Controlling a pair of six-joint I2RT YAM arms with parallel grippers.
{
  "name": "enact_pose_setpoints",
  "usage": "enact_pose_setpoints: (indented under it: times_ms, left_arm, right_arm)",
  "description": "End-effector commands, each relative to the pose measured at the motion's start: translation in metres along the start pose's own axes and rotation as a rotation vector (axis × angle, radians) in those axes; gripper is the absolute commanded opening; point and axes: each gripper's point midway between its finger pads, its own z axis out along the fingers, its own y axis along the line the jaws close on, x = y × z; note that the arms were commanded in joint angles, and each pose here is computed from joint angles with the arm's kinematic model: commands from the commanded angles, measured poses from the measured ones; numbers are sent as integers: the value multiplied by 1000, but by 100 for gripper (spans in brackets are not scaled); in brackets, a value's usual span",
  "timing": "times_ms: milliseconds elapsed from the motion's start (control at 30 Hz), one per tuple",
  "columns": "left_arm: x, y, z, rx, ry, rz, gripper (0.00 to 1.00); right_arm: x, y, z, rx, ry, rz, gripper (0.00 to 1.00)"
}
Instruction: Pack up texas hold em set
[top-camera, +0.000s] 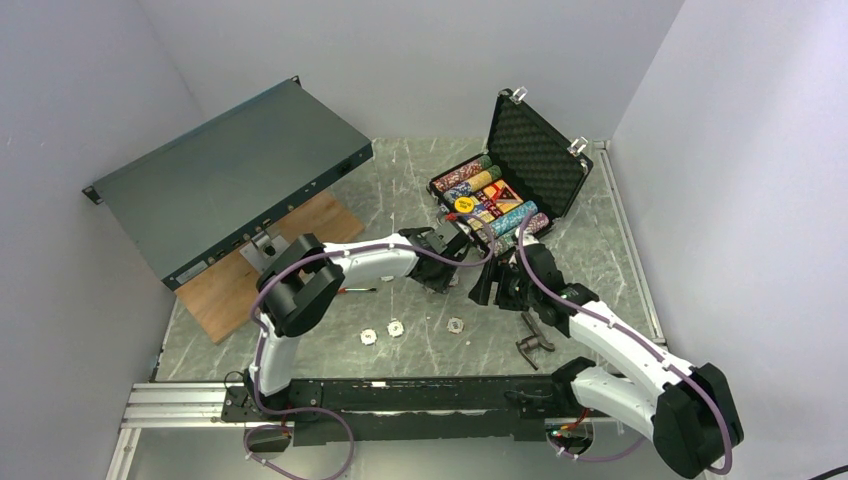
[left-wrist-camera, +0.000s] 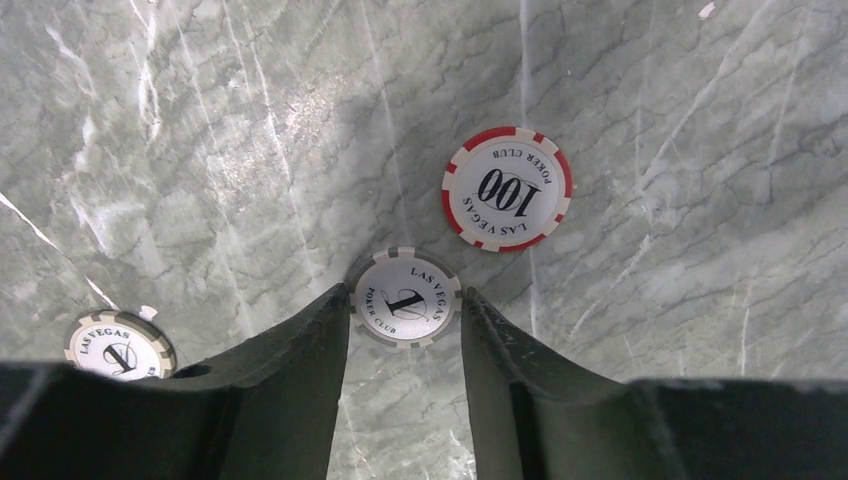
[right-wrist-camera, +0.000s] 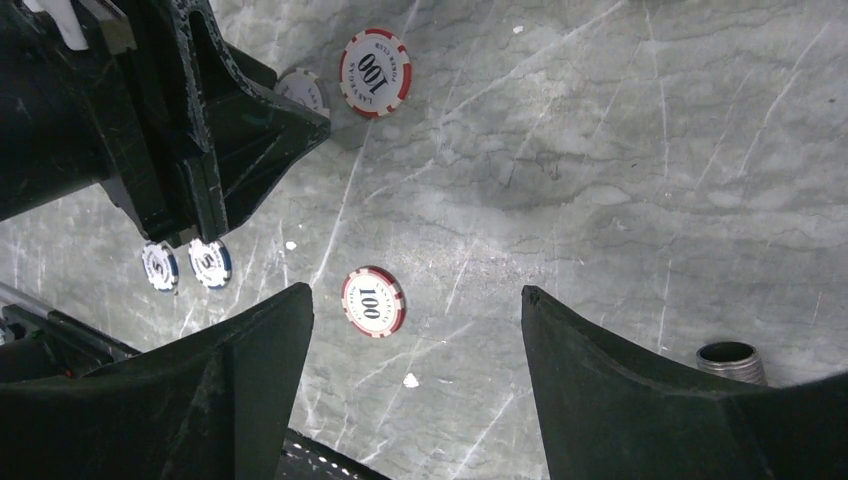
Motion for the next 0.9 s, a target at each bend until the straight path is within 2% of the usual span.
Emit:
enact_pose_setpoints:
  times_ms: [0,100,367,433,600,700,867]
  left_arm:
    - [30,14,15,-72,83,44,46]
    - [27,12,7,-55,56,52,40]
    - [2,11,-37,5,-69,61,34]
    - [-2,11,-50,25,-97,65,34]
    - [-6,9,-86,96,-173,78,34]
    - [-6,13,-105,111,-219,82,35]
    - [-3,23,-135,125,-292,105,35]
  right_arm:
    - [-11,5,-5,-13,-52,12,79]
    - [-10,8,-6,-39,-47,31,81]
    - [-21,12,-15,-128,-55,103,85]
    - [-23,17,-16,-152,-48,118,85]
    - [-30,55,-14,-352,6,152,85]
    - [-40,82,-16,-502,20,88,85]
    - [-70,103,-13,-536,39,33,86]
